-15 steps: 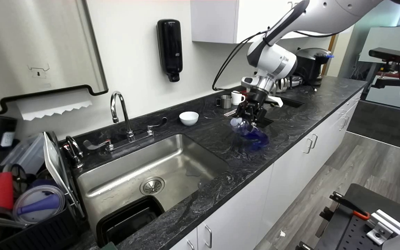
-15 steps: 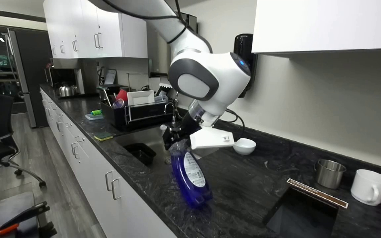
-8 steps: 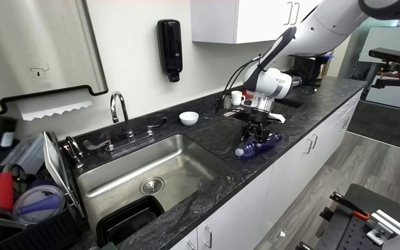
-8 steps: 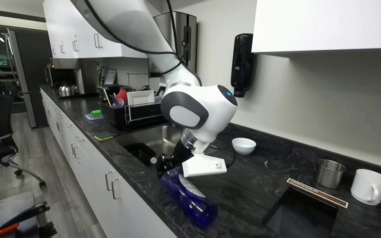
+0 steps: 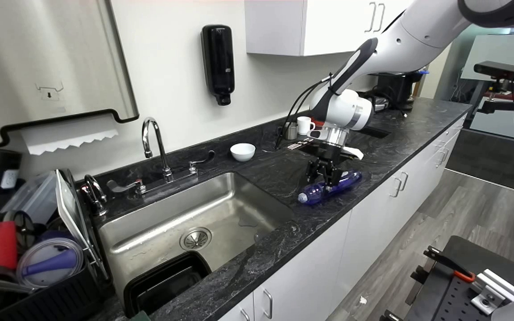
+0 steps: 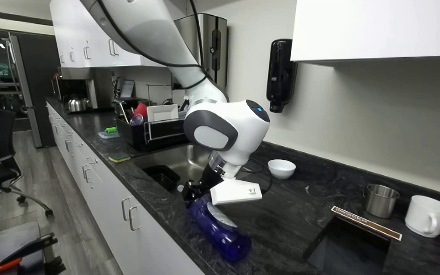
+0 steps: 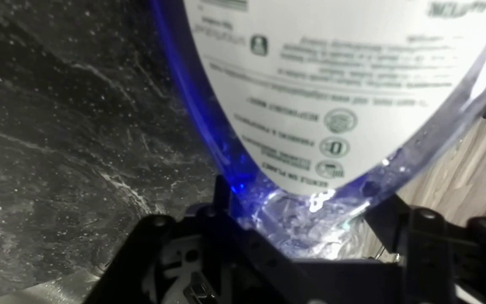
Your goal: Pick up the dish soap bottle
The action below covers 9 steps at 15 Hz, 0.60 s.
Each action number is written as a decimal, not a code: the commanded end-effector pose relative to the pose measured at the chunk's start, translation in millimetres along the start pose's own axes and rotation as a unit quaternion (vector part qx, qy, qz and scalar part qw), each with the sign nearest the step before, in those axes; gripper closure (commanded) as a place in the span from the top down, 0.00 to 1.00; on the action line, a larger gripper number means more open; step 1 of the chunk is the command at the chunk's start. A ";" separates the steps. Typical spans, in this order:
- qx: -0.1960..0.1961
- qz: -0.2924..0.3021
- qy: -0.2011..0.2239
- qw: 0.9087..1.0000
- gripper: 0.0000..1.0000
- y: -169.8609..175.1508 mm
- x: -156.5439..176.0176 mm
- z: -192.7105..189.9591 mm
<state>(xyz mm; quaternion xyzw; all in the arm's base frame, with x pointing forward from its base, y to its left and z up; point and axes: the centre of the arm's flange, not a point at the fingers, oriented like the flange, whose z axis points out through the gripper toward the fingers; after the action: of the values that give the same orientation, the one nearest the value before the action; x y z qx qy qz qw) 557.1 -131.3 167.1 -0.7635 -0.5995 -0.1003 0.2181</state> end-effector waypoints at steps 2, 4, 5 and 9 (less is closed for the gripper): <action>-0.017 -0.002 -0.004 1.000 0.53 4.7 3.6 11.6; -0.017 -0.007 -0.005 1.000 0.53 6.9 7.0 18.1; -0.017 -0.010 -0.005 1.000 0.53 7.9 9.7 19.7; -0.018 -0.021 -0.005 1.000 0.53 12.9 21.7 25.1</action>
<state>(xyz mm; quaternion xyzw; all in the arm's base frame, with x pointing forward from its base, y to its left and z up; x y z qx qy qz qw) 566.1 -110.4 158.5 -0.7563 -0.6110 -0.1084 0.2073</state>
